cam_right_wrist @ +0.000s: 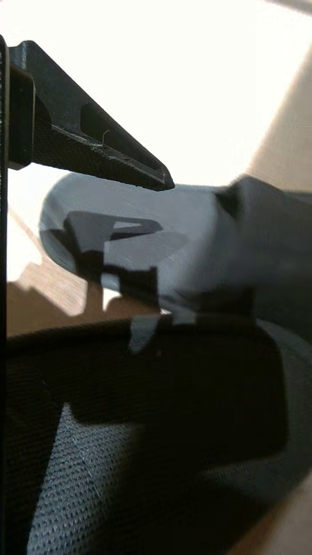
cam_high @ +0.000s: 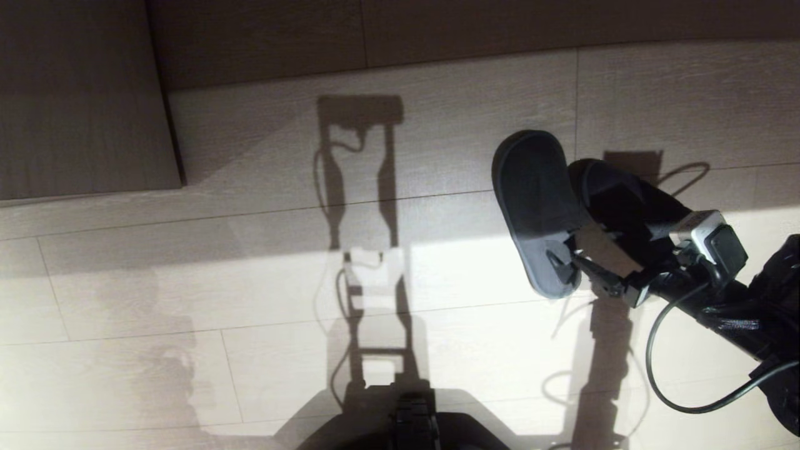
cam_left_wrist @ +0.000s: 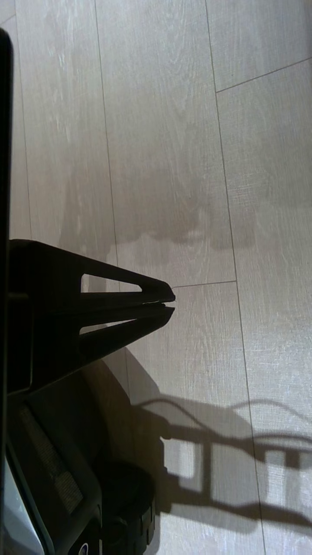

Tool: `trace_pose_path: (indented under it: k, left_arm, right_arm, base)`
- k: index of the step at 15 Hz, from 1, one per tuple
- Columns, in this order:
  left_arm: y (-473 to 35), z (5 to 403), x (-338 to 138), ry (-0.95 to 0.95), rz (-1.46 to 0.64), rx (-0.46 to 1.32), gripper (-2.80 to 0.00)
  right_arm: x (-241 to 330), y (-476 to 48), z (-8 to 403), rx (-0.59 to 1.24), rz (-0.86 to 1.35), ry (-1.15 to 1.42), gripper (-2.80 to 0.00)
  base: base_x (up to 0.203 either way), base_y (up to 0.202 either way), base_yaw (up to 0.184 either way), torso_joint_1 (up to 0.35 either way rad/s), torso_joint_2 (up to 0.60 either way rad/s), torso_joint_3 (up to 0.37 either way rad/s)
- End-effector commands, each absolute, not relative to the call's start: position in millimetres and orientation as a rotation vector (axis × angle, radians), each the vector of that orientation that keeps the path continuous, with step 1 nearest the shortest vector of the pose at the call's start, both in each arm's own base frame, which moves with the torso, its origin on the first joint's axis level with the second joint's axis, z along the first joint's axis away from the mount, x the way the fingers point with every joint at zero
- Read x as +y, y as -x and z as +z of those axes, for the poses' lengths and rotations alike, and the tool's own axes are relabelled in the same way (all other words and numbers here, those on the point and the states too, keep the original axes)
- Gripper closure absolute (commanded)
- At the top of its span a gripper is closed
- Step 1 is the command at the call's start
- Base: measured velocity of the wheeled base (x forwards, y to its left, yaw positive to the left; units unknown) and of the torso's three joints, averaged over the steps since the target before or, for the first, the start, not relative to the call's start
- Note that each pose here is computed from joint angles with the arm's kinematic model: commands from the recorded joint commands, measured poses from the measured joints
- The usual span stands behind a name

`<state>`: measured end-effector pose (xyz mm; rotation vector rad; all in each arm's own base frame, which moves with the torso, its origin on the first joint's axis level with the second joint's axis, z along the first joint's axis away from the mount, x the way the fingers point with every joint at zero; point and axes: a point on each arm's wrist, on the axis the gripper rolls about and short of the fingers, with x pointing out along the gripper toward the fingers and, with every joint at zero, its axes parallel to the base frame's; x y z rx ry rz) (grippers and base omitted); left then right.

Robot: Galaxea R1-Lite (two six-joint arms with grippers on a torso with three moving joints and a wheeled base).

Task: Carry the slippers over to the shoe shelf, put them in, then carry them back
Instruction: Place the slippers on the floor

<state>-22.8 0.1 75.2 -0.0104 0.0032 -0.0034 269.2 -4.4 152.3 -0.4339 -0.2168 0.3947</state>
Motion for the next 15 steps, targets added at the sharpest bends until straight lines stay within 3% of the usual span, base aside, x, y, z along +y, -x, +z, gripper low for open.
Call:
trace_pose_path:
  k: [1, 8, 15]
  left_arm:
    - [23, 75, 0, 0.011, -0.003, 0.003, 0.0]
    - [23, 75, 0, 0.011, -0.003, 0.003, 0.0]
    - [23, 75, 0, 0.011, -0.003, 0.003, 0.0]
  right_arm:
    - [-4, -267, 166, -0.271, 0.387, 0.43, -2.8]
    - [1, -274, 186, -0.327, 0.44, 0.283, -2.8]
    - [4, -299, 135, -0.169, 0.484, 0.375, -2.8]
  base:
    - [0.0, 0.0, 0.0, 0.0, 0.0, 0.0]
    - [0.0, 0.0, 0.0, 0.0, 0.0, 0.0]
    - [0.0, 0.0, 0.0, 0.0, 0.0, 0.0]
